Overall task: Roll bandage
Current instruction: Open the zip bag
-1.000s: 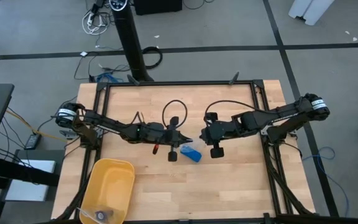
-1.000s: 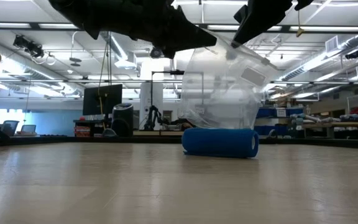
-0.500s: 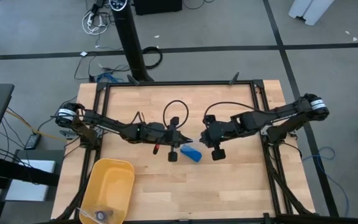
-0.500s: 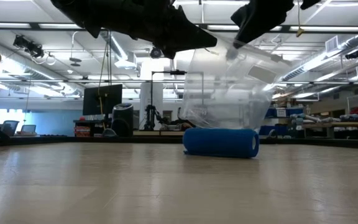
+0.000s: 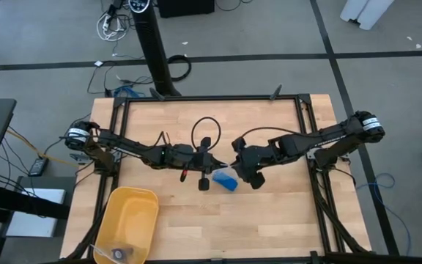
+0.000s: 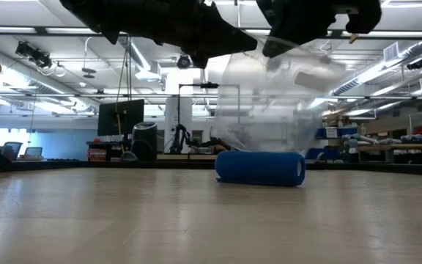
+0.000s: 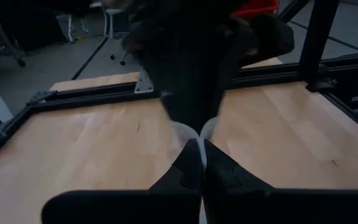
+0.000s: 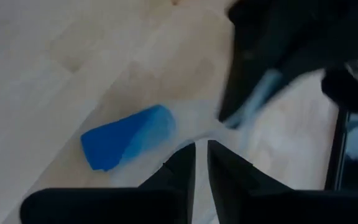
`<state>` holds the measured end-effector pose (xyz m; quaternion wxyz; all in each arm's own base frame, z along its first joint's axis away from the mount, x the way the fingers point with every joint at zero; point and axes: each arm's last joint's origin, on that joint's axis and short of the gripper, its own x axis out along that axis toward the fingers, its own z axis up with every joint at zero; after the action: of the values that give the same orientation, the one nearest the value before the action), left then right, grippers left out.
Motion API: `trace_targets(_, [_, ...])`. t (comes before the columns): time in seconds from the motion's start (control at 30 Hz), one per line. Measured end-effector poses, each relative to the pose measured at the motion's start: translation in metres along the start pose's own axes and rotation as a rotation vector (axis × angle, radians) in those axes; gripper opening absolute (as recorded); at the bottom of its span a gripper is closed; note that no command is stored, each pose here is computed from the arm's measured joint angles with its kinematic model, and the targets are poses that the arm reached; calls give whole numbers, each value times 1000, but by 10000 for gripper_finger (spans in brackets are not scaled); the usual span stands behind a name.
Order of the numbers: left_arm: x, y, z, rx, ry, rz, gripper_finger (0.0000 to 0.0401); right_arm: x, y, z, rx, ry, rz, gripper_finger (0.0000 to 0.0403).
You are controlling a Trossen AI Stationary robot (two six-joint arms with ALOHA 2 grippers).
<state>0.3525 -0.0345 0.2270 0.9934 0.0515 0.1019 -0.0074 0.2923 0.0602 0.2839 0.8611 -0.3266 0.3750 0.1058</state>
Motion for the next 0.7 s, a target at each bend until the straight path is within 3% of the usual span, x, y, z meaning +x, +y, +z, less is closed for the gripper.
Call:
trace_targets(0.13, [0,0,0,-19,-1,0,1,-2,8,5,-85,-15,18,66])
trace_targets(0.23, [-1,0,1,-36,-7,1,1,-3,10,5,-56,-5,16,74])
trace_targets(0.43, [-2,1,6,-72,-41,8,1,-1,4,-5,212,57,18,68])
trace_targets(0.7, [-3,2,-1,-105,-19,48,1,2,-8,-9,414,53,-29,55])
